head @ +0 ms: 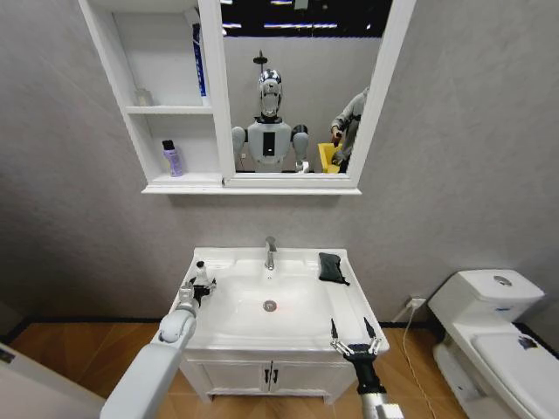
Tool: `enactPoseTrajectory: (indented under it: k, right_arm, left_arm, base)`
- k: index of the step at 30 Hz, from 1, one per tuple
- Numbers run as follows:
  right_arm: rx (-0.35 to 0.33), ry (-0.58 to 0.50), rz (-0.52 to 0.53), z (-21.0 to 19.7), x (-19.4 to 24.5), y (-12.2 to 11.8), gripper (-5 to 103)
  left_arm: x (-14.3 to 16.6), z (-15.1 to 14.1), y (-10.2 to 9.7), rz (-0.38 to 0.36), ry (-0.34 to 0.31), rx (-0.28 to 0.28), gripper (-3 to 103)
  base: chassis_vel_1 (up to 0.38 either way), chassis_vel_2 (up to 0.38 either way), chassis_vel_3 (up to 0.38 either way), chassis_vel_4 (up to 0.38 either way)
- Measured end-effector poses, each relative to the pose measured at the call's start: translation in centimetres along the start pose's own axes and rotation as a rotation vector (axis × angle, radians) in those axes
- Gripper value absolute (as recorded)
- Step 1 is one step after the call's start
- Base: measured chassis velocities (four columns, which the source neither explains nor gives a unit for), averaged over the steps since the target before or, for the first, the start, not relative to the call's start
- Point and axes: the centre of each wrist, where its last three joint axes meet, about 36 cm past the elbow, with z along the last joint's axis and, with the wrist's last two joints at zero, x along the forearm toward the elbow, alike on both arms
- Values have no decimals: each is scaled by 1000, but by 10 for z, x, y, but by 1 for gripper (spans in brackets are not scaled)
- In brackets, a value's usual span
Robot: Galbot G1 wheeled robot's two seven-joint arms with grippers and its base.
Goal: Move facial cleanser and shampoo from washbasin to cabinet, then wipe washbasin with towel.
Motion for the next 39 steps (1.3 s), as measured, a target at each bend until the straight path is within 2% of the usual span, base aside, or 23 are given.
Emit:
enactPoseTrajectory:
  k: [2, 3, 5, 6, 8, 9, 10, 14, 18, 21, 22, 24, 26, 27, 29, 30, 31, 34, 35, 37, 38, 39]
  right_arm:
    - [0, 0, 0, 1, -1, 0, 100]
    - [0, 0, 0, 1, -1, 0, 100]
    - [-1, 0, 0, 1, -1, 1, 100]
    - [-1, 0, 0, 1, -1, 1, 100]
    - [-1, 0, 0, 1, -1, 1, 100]
    - [-1, 0, 0, 1, -1, 1, 100]
    - [-1, 1, 0, 1, -1, 0, 100]
    - [-1, 1, 2, 1, 0, 0, 100]
    - [-1, -2, 2, 0, 0, 0, 100]
    - [-1, -5, 3, -1, -1, 0, 100]
    - [-1, -5, 3, -1, -1, 0, 100]
    - [-1, -9, 3, -2, -2, 0, 100]
    - [-2, -13, 2, -3, -2, 2, 100]
    - [-2, -13, 2, -3, -2, 2, 100]
    - [-3, -16, 2, -5, -2, 3, 100]
    - [-4, -16, 3, -5, -2, 3, 100]
    - [-4, -16, 3, -5, -2, 3, 100]
    - [-6, -17, 4, -7, 0, 5, 100]
    - [-6, -17, 4, -7, 0, 5, 100]
    - [-4, -19, 4, -8, 1, 6, 100]
    - [-4, -19, 4, -8, 1, 6, 100]
    - [-4, -20, 3, -9, 2, 6, 100]
  left_arm:
    - [0, 0, 0, 3, 0, -1, 61]
    - [0, 0, 0, 3, 0, -1, 61]
    - [1, 1, 2, -1, 3, -3, 51]
    - [1, 1, 2, -1, 3, -3, 51]
    - [3, 2, 5, -2, 4, -3, 40]
    - [3, 2, 5, -2, 4, -3, 40]
    - [4, 3, 6, -1, 4, -2, 35]
    - [10, 5, 11, 3, 3, -10, 30]
    - [24, -1, 14, 17, -22, -33, 30]
    - [44, -26, 18, 34, -72, -60, 30]
    - [44, -26, 18, 34, -72, -60, 30]
    - [60, -52, 18, 35, -97, -51, 30]
    - [85, -95, 19, 48, -121, -26, 30]
    - [85, -95, 19, 48, -121, -26, 30]
    - [111, -140, 25, 75, -145, -28, 30]
    - [124, -161, 30, 82, -137, -34, 30]
    - [124, -161, 30, 82, -137, -34, 30]
    - [149, -209, 42, 87, -152, -67, 30]
    - [149, -209, 42, 87, -152, -67, 30]
    - [167, -245, 48, 97, -167, -95, 30]
    - [167, -245, 48, 97, -167, -95, 30]
    - [173, -257, 51, 101, -167, -101, 30]
  base:
    - [0, 0, 0, 0]
    - [0, 0, 0, 0]
    - [0, 0, 0, 0]
    - [0, 0, 0, 0]
    - [0, 0, 0, 0]
    - [0, 0, 0, 0]
    - [0, 0, 0, 0]
    - [0, 0, 0, 0]
    - [0, 0, 0, 0]
    - [0, 0, 0, 0]
    - [0, 0, 0, 0]
    - [0, 0, 0, 0]
    - [0, 0, 0, 0]
    - [0, 0, 0, 0]
    - [0, 0, 0, 0]
    - [0, 0, 0, 0]
    - [0, 0, 0, 0]
    - [0, 0, 0, 0]
    - [0, 0, 0, 0]
    - [0, 0, 0, 0]
    - [0, 0, 0, 0]
    - [0, 0, 0, 0]
